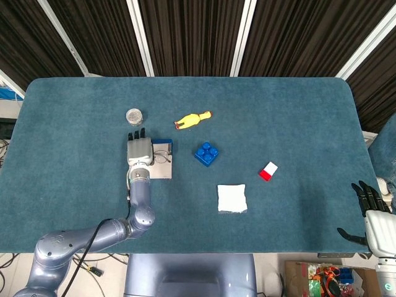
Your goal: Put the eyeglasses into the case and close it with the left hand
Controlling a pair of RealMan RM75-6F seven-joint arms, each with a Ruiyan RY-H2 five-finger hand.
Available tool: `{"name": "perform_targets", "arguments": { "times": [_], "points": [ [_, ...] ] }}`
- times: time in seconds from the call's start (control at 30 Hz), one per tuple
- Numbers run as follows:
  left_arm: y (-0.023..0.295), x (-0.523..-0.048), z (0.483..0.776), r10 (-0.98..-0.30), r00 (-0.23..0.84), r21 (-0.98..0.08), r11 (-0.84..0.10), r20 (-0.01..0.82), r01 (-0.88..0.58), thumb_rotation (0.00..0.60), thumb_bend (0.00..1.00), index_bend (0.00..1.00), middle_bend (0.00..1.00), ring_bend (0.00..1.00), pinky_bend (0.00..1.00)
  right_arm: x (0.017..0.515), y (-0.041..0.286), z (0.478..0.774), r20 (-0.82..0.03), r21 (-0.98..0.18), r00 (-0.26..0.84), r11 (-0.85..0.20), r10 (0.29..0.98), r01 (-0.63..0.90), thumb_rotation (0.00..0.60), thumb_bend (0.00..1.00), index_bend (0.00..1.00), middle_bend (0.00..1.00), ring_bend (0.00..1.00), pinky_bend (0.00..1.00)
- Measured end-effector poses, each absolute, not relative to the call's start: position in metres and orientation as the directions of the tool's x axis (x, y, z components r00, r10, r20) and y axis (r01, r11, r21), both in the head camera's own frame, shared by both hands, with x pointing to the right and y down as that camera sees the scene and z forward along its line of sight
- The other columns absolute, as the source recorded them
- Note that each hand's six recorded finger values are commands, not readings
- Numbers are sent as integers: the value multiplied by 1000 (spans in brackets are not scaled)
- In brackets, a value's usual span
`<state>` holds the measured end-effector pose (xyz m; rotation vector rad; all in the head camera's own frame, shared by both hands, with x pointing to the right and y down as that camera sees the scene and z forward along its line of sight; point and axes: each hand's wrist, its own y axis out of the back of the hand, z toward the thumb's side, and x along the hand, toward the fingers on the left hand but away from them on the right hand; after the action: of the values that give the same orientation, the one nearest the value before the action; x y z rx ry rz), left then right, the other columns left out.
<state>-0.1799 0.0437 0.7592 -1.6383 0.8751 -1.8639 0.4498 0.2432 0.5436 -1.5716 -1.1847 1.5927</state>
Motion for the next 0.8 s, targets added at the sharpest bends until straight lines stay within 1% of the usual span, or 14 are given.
{"name": "perform_targets", "arguments": {
  "times": [0.23,0.37,0.43,0.67,0.8],
  "points": [
    [45,-179,758,-737,-143,-748,-663,661,-40,600,421,493,14,0,0,450,243,544,-445,-890,-122,-423,887,171,600,28,0,0,20,187],
    [46,-181,759,-731,-146,-742,-670,666,-31,600,389,434,11,0,0,450,243,544,-447,-889,-124,-424,886,173,600,29,0,0,20,187],
    [47,-182,759,-728,-149,-739,-673,669,-26,600,389,415,11,0,0,450,243,544,-448,-888,-125,-425,885,174,600,29,0,0,20,187],
    [48,-179,758,-728,-137,-737,-676,672,-21,600,389,402,11,0,0,450,243,544,-449,-887,-126,-426,884,177,600,29,0,0,20,187],
    [49,-171,749,-750,-99,-754,-656,654,-12,600,389,402,11,0,0,451,243,545,-452,-886,-128,-428,883,181,600,29,0,0,20,187]
  ]
}}
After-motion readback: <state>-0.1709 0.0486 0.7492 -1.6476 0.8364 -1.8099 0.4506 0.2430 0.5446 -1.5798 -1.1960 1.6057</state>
